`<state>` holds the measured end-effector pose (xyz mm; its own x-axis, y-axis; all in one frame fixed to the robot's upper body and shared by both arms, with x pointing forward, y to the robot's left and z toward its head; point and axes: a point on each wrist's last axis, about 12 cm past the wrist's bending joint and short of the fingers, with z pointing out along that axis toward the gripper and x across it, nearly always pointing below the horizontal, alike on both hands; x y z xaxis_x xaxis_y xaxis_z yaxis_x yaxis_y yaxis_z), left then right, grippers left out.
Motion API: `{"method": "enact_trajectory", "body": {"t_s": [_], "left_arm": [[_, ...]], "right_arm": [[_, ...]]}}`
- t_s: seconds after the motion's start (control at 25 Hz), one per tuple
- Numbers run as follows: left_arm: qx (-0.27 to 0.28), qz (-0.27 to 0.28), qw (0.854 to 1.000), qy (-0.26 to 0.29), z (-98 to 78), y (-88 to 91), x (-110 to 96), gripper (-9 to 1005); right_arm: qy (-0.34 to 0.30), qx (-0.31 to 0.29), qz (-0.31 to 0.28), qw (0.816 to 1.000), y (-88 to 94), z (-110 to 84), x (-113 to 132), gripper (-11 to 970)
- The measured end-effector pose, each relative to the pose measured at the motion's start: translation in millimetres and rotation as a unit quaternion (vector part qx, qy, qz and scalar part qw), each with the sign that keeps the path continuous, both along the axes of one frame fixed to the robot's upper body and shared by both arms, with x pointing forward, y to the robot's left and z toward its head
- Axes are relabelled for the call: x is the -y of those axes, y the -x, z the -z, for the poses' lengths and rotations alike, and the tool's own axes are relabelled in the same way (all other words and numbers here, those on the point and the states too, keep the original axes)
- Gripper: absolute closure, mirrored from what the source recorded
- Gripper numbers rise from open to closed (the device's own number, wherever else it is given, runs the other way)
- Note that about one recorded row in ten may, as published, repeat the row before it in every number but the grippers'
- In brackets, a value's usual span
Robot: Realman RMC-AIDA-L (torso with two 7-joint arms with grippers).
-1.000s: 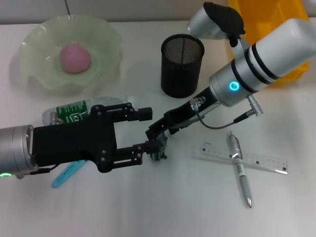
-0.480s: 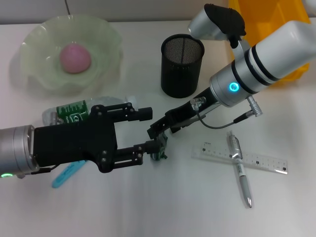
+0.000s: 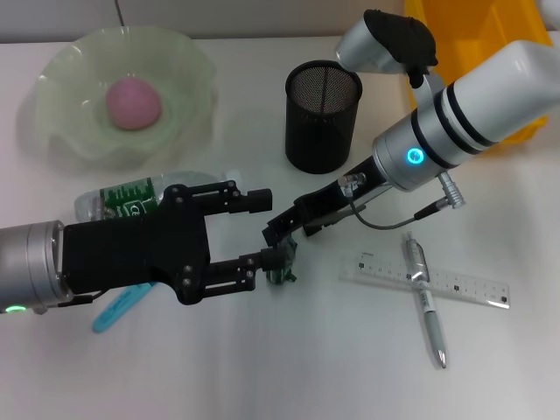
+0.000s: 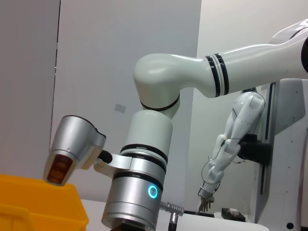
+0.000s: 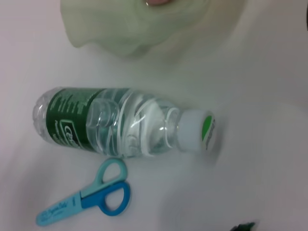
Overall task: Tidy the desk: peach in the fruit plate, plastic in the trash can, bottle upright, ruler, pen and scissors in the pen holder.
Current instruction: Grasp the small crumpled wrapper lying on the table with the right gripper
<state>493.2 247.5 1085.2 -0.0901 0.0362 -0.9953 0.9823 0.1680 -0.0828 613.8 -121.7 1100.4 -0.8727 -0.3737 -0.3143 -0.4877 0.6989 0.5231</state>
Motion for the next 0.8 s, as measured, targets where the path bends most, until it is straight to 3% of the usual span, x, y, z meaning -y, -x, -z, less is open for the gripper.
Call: {"method": "enact_trajectory", "body": {"t_s": [0.8], "left_arm": [[0.004, -0.005, 1.0, -0.002, -1.4, -4.3, 1.0, 358]], "right_arm": [[0.0, 0.003, -0.009, 1.0, 2.9, 2.7, -7.4, 206]]}}
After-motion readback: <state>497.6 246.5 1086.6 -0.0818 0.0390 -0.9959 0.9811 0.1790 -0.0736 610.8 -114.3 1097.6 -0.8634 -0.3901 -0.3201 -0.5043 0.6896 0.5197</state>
